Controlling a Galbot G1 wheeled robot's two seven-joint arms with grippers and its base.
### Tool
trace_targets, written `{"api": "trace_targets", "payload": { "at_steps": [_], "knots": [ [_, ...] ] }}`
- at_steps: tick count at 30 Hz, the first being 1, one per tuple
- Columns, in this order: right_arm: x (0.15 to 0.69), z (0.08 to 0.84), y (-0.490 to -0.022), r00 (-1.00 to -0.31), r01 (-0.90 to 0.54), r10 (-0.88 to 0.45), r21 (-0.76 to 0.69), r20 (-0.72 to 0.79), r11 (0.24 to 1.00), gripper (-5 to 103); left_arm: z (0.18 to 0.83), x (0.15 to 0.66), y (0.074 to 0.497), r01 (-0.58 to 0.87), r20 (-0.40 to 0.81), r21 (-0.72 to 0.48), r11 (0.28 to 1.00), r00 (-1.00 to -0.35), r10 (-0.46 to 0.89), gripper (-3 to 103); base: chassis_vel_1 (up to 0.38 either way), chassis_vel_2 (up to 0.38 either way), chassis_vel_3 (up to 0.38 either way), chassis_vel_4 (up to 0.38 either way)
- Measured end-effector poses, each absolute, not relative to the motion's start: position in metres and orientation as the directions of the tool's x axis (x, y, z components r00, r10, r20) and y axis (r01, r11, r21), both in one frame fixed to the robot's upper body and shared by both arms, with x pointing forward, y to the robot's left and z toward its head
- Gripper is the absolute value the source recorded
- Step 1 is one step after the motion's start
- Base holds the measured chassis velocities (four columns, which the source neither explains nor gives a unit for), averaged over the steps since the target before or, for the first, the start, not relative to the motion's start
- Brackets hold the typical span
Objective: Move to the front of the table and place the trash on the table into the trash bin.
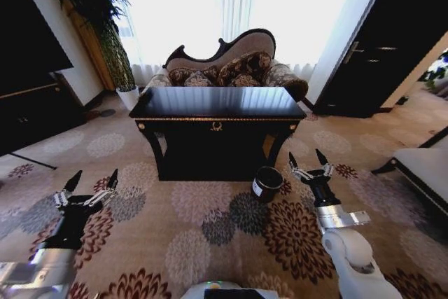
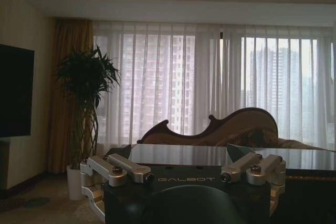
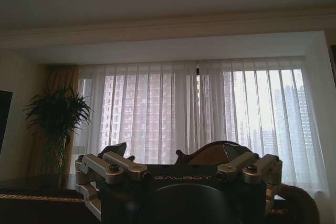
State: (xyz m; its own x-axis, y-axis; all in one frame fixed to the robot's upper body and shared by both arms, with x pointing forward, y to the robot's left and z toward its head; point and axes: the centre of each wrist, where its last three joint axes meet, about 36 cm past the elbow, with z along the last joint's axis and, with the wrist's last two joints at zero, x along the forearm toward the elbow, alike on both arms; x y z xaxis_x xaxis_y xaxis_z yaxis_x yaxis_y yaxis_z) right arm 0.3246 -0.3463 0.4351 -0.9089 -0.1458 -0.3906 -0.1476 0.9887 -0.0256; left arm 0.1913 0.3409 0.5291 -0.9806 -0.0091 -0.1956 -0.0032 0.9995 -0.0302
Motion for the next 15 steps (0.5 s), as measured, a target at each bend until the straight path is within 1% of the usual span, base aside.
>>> {"api": "trace_targets", "payload": {
  "at_steps": [5, 7, 9, 15],
  "knots": [
    [0.3244, 0.4323, -0.3490, -0.904, -0.153, -0.158, -0.043, -0.397, 0.987, 100, 0.5279, 0.1915, 0.3417, -0.001, -0.199, -0.027, 1.000, -0.980, -0.007, 100, 0.361, -0.337, -0.340, 0.353],
    [0.3235, 0.4320, -0.3487, -0.904, -0.155, -0.159, -0.043, -0.398, 0.987, 100, 0.5280, 0.1917, 0.3416, 0.000, -0.199, -0.027, 1.000, -0.980, -0.005, 100, 0.205, -0.217, -0.307, 0.226],
    [0.3233, 0.4321, -0.3485, -0.903, -0.155, -0.159, -0.043, -0.398, 0.987, 100, 0.5279, 0.1918, 0.3414, 0.001, -0.199, -0.027, 1.000, -0.980, -0.004, 100, 0.126, -0.154, -0.085, 0.154],
    [0.3219, 0.4319, -0.3495, -0.902, -0.156, -0.162, -0.048, -0.401, 0.987, 100, 0.5281, 0.1927, 0.3410, 0.008, -0.199, -0.026, 1.000, -0.980, 0.003, 100, -0.004, 0.001, -0.003, -0.008]
  ]
}}
